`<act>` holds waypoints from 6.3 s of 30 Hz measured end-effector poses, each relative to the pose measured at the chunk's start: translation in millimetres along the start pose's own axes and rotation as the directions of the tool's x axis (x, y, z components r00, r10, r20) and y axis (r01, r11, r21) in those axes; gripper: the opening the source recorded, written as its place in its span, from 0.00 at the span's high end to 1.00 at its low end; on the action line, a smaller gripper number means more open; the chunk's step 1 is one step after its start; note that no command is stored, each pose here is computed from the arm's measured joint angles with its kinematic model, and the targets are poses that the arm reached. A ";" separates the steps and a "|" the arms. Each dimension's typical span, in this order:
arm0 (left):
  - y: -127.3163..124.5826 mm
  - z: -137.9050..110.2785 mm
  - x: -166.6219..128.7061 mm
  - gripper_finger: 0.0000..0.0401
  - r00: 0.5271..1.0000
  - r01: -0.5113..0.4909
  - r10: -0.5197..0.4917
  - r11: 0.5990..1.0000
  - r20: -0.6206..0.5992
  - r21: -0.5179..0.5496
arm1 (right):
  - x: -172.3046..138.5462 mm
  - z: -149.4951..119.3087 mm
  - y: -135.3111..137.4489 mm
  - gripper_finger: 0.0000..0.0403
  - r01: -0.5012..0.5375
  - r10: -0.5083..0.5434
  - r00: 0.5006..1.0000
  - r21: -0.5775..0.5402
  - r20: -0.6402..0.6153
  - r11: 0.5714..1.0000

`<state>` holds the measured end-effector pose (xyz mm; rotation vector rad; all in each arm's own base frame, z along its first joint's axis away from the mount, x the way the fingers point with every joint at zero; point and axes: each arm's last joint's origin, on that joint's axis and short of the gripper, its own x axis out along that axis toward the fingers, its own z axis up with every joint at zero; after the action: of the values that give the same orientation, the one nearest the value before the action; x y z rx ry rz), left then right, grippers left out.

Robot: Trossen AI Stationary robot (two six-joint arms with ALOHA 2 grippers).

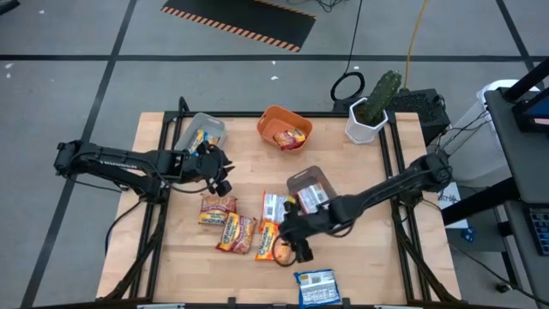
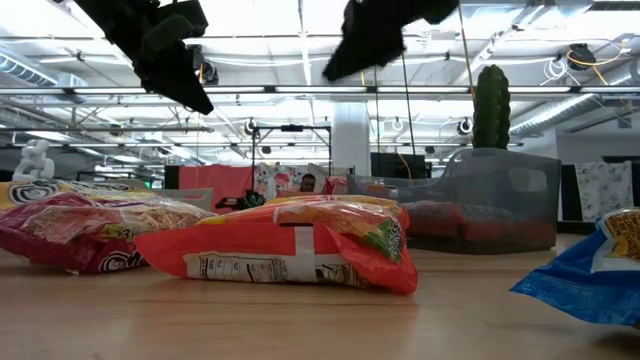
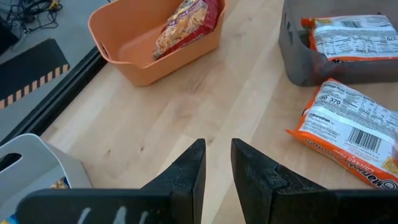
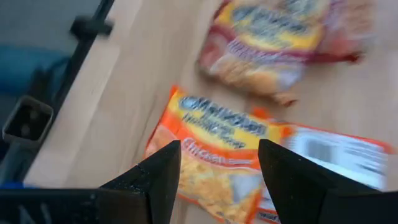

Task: Sort Maruchan noodles
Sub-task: Put the bottom orange noodle pack into the black bin, then put the right red noodle pack into the orange bin

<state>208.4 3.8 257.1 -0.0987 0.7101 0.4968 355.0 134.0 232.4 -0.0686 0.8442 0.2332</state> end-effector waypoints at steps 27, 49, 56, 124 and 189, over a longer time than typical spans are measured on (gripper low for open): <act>-1.8 7.3 -0.1 0.79 0.997 0.005 -0.011 0.997 0.072 0.082 | 45.2 -45.4 -9.3 0.48 0.144 -0.169 0.923 -0.097 -0.345 0.985; 0.9 14.6 1.1 0.79 0.992 -0.002 -0.007 0.997 0.129 0.073 | 71.4 -44.0 -4.6 0.95 -0.046 0.004 0.963 -0.149 -0.270 0.988; 3.5 15.7 2.1 0.79 0.991 -0.011 0.004 0.998 0.132 0.055 | 56.2 -34.1 -4.9 0.98 -0.022 -0.010 0.975 -0.141 -0.220 0.990; -41.6 -22.1 -11.7 0.79 0.981 0.190 -0.185 0.979 0.062 -0.073 | -132.7 -36.1 -17.5 1.00 0.520 -0.505 0.835 0.013 -0.217 0.854; -113.1 -48.6 -74.2 0.79 0.776 0.602 -0.610 0.792 0.160 0.098 | -137.5 -59.5 -21.2 0.71 0.335 -0.336 0.942 0.156 -0.016 0.929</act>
<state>184.1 -137.8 259.3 -0.2322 0.4657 -0.1365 228.3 79.9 295.0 -0.0637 0.8234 -0.1557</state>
